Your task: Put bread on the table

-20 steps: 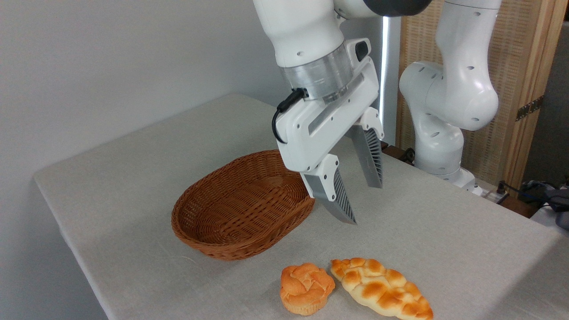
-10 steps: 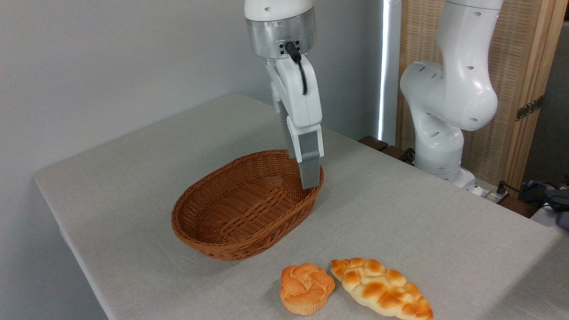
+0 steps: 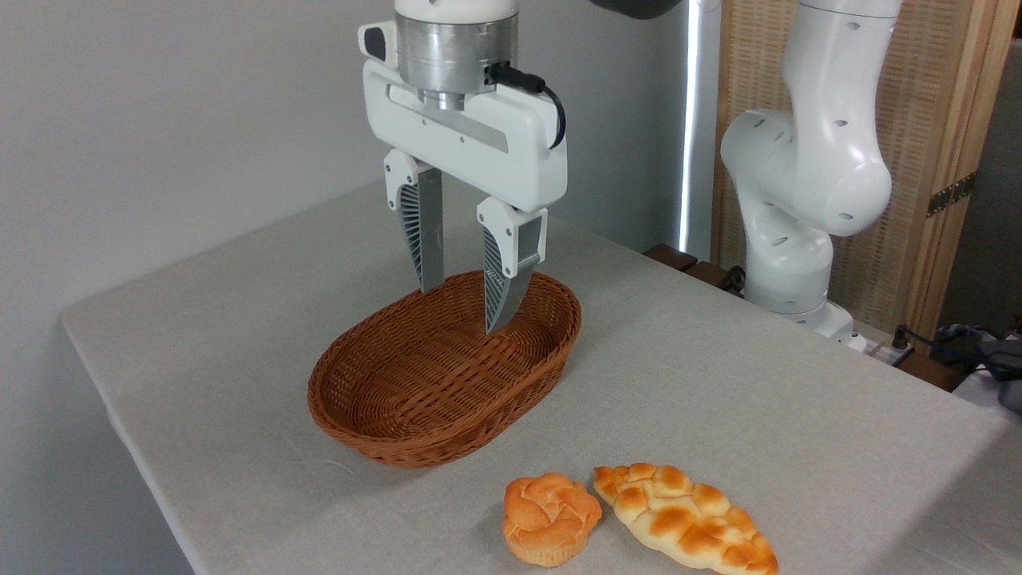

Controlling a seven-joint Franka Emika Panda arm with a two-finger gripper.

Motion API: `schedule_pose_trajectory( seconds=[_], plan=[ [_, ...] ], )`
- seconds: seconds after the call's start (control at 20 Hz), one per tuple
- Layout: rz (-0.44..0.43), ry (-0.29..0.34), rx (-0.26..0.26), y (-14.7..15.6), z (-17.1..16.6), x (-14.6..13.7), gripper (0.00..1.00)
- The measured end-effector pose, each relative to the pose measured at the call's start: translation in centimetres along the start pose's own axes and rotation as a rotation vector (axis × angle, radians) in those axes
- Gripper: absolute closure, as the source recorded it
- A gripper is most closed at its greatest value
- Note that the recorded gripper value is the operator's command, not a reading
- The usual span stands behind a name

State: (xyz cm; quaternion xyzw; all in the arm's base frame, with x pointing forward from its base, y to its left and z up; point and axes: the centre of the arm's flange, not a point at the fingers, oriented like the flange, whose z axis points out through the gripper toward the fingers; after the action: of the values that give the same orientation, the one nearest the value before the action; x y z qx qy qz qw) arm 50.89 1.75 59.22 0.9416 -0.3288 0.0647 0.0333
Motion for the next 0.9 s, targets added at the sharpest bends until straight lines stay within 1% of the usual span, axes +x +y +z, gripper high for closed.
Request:
schedule_pose_trajectory(
  seconds=[0.2, 0.35, 0.45, 0.65, 0.9],
  plan=[
    [-0.024, -0.017, -0.007, 0.8, 1.2, 1.5, 0.00],
    [-0.017, -0.013, -0.007, 2.6, 1.4, 4.6, 0.00],
    [-0.018, -0.003, -0.017, 3.1, 0.9, 6.0, 0.00],
    [-0.018, -0.032, -0.027, 2.8, -0.1, 6.8, 0.00],
    [0.002, -0.040, -0.026, 3.2, -0.1, 7.4, 0.00]
  ],
)
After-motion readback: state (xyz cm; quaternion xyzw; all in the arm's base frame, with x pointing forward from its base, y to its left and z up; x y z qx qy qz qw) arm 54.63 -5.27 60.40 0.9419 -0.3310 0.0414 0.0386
